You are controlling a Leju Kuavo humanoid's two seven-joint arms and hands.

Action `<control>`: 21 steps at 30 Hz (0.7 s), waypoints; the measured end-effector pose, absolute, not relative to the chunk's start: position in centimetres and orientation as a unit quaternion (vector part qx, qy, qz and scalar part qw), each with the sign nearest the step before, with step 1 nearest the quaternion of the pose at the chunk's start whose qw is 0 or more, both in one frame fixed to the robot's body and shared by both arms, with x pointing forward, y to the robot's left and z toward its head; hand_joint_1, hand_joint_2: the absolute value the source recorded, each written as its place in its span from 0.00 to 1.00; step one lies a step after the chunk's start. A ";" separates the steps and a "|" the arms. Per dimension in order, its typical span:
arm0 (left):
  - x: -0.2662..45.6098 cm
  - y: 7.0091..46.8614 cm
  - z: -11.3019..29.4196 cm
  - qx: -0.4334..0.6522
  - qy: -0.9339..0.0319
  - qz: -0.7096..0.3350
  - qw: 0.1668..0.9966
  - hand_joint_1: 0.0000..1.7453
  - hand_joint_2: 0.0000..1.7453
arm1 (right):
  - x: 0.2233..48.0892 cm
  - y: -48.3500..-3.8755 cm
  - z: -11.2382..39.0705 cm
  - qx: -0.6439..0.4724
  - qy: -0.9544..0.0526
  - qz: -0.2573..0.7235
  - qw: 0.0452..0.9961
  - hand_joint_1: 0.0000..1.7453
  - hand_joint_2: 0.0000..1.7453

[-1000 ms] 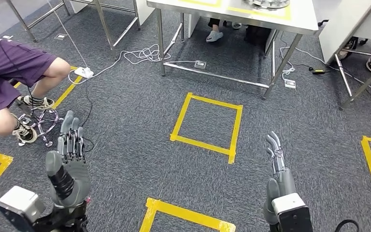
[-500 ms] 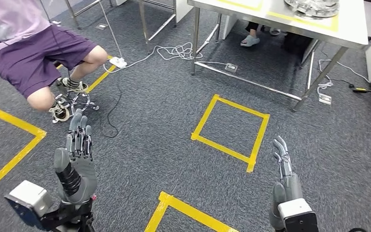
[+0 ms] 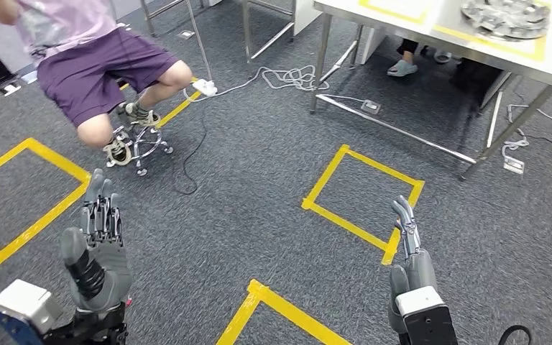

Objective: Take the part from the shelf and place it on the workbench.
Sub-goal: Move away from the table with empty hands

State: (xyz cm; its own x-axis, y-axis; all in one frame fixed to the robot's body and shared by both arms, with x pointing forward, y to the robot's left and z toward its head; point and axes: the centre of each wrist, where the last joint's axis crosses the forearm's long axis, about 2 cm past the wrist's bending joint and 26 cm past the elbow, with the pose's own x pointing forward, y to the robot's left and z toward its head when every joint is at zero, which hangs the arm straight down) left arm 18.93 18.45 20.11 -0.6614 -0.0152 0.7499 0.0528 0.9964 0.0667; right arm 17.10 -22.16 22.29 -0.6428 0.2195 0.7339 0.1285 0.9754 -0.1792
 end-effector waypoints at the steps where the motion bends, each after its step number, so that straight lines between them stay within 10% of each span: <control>1: 18.9 18.5 20.1 -0.010 -0.911 -0.041 0.411 0.00 0.00 | 17.1 -22.2 22.2 -0.098 -0.904 0.055 0.412 0.00 0.00; 21: 18.5 18.3 19.6 -0.006 -0.911 -0.039 0.411 0.00 0.00 | 16.0 -22.4 21.3 -0.113 -0.902 0.048 0.415 0.00 0.00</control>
